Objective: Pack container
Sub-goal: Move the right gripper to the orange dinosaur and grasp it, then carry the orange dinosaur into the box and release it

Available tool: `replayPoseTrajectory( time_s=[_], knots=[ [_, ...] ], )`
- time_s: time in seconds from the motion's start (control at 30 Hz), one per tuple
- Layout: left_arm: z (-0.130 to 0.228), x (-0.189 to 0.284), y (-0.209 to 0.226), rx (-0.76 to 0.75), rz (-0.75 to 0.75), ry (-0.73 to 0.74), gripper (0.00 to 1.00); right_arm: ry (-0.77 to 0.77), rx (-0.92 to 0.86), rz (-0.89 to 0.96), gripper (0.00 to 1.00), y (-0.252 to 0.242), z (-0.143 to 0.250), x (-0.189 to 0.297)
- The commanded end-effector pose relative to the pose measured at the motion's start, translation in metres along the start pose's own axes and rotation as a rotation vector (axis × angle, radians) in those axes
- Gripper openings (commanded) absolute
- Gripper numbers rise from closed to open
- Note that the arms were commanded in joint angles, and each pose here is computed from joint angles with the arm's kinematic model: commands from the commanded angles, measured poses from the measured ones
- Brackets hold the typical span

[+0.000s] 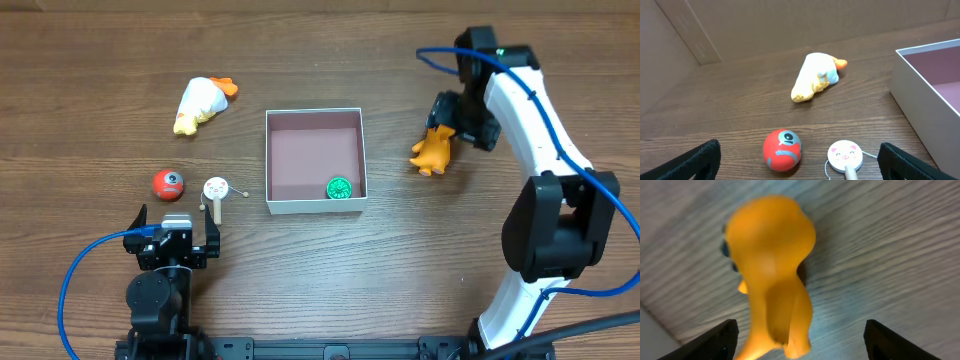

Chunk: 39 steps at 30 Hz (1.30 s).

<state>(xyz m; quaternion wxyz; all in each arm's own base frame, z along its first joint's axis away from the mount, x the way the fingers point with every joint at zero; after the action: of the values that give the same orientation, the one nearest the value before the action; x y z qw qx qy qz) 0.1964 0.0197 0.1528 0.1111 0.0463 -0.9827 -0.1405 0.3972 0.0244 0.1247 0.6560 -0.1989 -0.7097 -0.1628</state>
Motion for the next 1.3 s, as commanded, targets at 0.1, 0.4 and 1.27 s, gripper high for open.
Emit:
replayPoseTrajectory(
  time_s=[0.1,0.4,1.27],
  knots=[
    [-0.001,0.0,-0.001,-0.018,0.009,-0.012,1.0,0.052,0.042,-0.019,0.85,-0.001,0.017,-0.039],
    [-0.001,0.0,-0.001,-0.018,0.009,-0.012,1.0,0.06,0.125,-0.08,0.16,0.006,0.021,-0.05],
    [-0.001,0.0,-0.001,-0.018,0.009,-0.012,1.0,-0.151,0.552,-0.23,0.04,0.117,0.081,0.129]
  ],
)
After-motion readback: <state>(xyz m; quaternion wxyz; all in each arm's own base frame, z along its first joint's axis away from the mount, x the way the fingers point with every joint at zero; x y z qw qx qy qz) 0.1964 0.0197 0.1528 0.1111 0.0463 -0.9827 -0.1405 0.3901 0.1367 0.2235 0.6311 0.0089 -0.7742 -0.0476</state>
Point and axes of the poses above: each gripper's point midway between its finger pads, its own x axis back along the fingers, its own y axis along the line the jaws close on, z = x × y, the point moved 4 cm from there along x, back along the fingers, and after that the axes turned 5 degrees about -x, right-handed, at the moved point
